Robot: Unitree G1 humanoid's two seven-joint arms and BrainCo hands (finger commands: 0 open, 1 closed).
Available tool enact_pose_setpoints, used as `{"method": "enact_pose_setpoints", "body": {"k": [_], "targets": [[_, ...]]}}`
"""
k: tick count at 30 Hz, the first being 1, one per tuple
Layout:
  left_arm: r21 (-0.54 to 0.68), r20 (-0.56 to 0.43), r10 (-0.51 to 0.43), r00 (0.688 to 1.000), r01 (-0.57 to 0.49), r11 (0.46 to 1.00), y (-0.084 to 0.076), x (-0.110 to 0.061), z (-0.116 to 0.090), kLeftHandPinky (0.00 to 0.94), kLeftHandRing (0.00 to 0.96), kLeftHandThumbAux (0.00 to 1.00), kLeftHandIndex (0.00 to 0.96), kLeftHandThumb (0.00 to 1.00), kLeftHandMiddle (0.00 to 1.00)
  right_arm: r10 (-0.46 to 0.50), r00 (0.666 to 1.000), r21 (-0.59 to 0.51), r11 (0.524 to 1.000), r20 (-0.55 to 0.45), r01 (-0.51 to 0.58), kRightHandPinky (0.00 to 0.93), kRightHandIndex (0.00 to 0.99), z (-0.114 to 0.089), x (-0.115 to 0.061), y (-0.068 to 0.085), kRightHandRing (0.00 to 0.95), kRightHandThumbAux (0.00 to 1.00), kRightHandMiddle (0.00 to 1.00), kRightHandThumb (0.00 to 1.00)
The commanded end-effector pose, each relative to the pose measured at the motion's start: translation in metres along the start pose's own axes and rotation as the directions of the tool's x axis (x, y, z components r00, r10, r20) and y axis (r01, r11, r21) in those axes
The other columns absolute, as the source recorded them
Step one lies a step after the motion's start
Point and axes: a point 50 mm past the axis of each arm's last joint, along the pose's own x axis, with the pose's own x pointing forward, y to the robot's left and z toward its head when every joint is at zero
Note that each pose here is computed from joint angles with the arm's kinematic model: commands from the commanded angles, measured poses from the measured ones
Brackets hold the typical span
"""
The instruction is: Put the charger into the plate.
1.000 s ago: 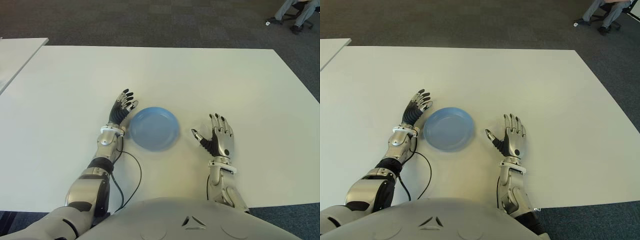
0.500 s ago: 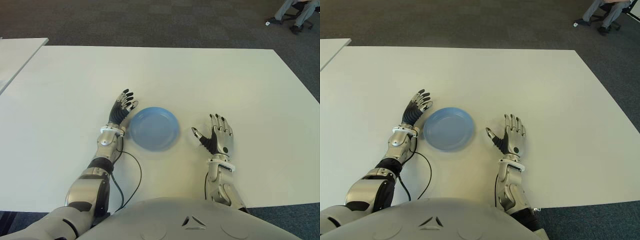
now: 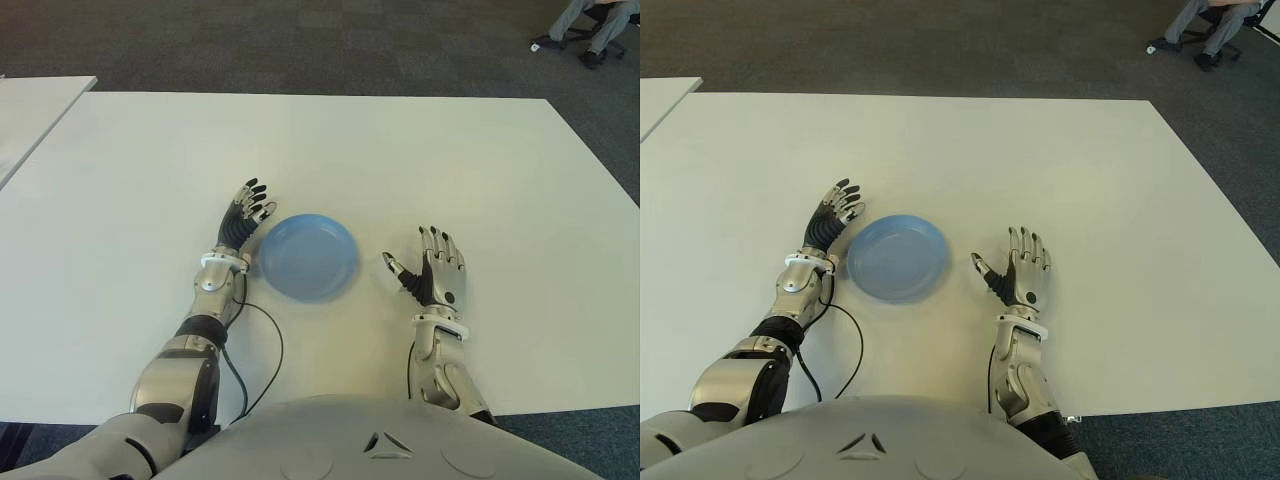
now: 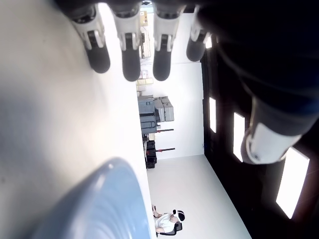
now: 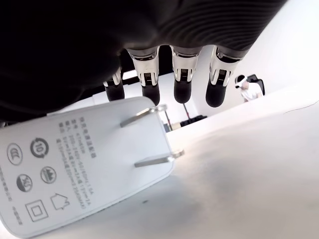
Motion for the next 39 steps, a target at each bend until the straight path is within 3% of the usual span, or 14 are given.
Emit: {"method": "enact_pose_setpoints", "body": {"k": [1,39], "targets": [[-0.037,-0.220,-0.019,0.975,0.011,0.999,-0.0054,-0.0352,-0.0451,0.153,0.163,0.598,0.042,0.000,0.163,0.129,0.991,-0.014,0.991,-0.043,-0.130,0.000,0.000,-0.0086,-0.0156,0.0210,0.000,0.191,0.000,0.204],[-0.032,-0.237,-0.024,0.971,0.017,0.999,-0.0063,-0.0331,-0.0456,0.135,0.155,0.585,0.038,0.000,0.159,0.131,0.991,-0.013,0.991,0.011,-0.131,0.000,0.000,-0.0065,-0.0243,0.0170,0.000,0.180,0.000,0.232]]}}
